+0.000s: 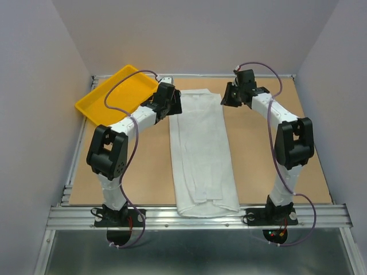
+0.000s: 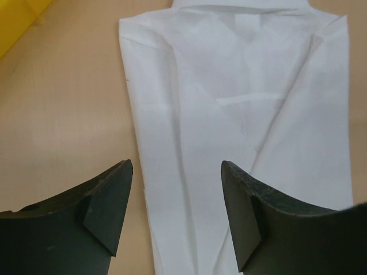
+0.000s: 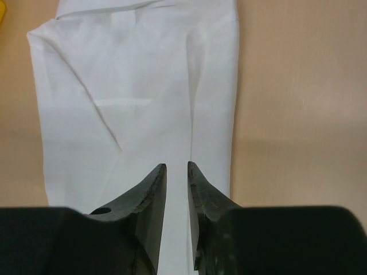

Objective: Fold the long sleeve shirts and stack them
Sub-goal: Fold the shirt

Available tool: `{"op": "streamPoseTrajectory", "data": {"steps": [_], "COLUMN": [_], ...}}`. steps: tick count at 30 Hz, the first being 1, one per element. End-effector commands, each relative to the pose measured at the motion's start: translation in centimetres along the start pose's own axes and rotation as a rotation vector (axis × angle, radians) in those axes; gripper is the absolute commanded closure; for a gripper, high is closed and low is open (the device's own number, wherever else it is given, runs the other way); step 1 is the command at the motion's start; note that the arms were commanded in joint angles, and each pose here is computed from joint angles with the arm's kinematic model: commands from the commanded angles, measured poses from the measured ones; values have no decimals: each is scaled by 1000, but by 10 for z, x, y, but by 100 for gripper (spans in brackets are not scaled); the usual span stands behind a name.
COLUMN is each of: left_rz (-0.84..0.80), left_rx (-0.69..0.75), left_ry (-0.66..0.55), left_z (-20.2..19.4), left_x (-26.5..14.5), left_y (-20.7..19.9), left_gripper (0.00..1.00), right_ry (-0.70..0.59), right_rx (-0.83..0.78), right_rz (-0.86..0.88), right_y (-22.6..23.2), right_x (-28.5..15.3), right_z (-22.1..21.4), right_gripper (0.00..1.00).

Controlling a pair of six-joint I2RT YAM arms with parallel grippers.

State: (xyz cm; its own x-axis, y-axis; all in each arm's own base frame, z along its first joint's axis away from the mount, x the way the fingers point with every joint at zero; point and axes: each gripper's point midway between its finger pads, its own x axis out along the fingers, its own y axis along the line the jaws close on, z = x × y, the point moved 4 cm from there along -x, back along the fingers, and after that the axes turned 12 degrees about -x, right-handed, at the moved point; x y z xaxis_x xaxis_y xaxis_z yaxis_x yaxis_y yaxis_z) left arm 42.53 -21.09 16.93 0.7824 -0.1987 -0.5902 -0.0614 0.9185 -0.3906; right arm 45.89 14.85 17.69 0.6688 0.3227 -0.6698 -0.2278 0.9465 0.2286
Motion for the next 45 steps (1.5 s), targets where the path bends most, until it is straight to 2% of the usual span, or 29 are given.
{"op": "streamPoseTrajectory", "data": {"steps": [1,8,13,21,27,30,33,35,36,37,38,39,40,41,43,45], "left_rz": [81,102,122,112,30,1,-29,-42,-54,-59,-66,-65,-66,-65,-55,-77], "left_rx": [30,91,128,153,155,123,86,28,7,-6,-25,-29,-32,-38,-33,-40], "left_ry": [11,24,57,110,74,54,-5,-31,-46,-46,-35,-20,-6,12,104,204], "left_z": [-17,-20,-32,-35,-6,7,32,48,56,57,56,54,49,44,17,-12], "left_x": [26,61,88,125,148,137,105,73,50,39,16,16,-4,-14,-38,-53], "left_y": [16,15,19,7,-27,-37,-47,-46,-45,-43,-38,-37,-31,-27,-11,-1], "left_gripper": [29,30,31,30,28,24,17,11,10,8,2,1,1,1,1,1], "right_ry": [-137,-117,-85,-74,-92,-146,-193,-234,-238,-242,-236,-232,-224,-177,-122,-12], "right_rx": [-56,-50,-18,24,55,22,-11,-15,2,14,32,49,55,79,132,180], "right_rz": [30,72,11,-91,-166,-159,-135,-98,-87,-74,-27,-25,14,28,64,107], "right_y": [6,1,-14,-51,-95,-98,-89,-76,-72,-68,-55,-53,-44,-40,-31,-21], "right_x": [26,82,114,132,128,109,85,55,45,36,16,8,-3,-16,-31,-48], "right_z": [35,19,-1,-7,1,25,46,61,61,61,56,51,47,25,0,-47], "right_gripper": [75,79,80,80,79,77,74,64,52,46,38,35,34,33,33,34]}}
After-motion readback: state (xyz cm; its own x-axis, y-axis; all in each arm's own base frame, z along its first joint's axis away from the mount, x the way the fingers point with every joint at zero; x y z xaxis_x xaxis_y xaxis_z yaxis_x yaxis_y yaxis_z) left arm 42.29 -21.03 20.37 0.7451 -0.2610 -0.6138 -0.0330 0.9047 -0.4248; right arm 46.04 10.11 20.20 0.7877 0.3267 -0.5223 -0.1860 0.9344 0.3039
